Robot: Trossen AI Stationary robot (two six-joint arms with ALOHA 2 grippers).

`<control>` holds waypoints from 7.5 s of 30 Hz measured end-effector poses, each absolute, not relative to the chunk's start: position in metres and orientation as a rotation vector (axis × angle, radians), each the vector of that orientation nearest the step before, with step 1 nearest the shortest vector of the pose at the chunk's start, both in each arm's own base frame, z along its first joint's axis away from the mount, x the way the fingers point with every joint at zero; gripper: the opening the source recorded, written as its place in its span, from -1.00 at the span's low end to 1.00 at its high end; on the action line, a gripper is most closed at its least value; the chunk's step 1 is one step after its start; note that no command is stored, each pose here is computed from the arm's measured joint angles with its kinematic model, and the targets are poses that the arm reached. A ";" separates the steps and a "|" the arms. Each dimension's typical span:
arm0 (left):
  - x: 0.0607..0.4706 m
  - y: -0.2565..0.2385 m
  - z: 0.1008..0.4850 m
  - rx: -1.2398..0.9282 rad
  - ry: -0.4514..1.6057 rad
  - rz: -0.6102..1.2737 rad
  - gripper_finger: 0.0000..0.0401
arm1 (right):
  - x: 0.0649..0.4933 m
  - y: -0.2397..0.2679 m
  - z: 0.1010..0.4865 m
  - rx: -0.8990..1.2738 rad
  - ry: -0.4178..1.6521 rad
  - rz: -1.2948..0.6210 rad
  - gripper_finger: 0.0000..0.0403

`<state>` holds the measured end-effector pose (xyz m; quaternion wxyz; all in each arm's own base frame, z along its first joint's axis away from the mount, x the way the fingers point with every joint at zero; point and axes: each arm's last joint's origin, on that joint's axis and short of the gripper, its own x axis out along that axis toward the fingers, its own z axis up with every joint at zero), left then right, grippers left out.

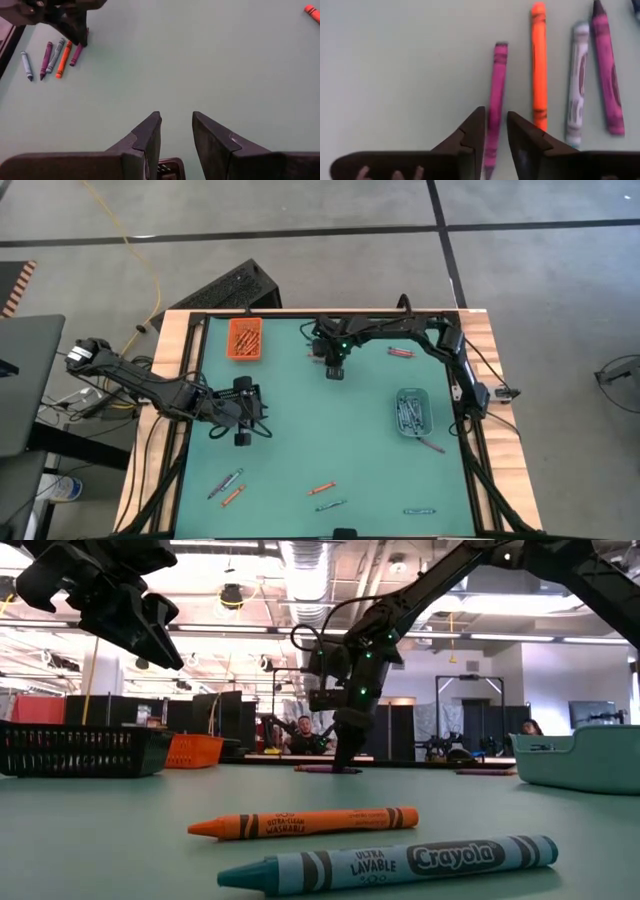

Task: Sort crayons
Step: Put the violet crayon into the black bin, then put the orange crayon into the orange bin

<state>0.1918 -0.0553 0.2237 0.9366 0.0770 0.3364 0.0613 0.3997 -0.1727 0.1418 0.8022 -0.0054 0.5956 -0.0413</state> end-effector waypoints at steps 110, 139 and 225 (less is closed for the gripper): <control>0.171 0.001 0.213 -0.148 1.159 0.231 -0.95 | 0.366 0.059 0.199 -0.065 0.250 0.090 -0.18; 0.176 -0.009 0.198 -0.314 1.384 0.134 -0.46 | 0.374 0.065 0.196 -0.050 0.253 0.101 -0.20; 0.208 -0.115 0.226 0.228 0.510 -0.106 -0.45 | 0.331 0.160 0.143 -0.290 0.563 0.434 -0.98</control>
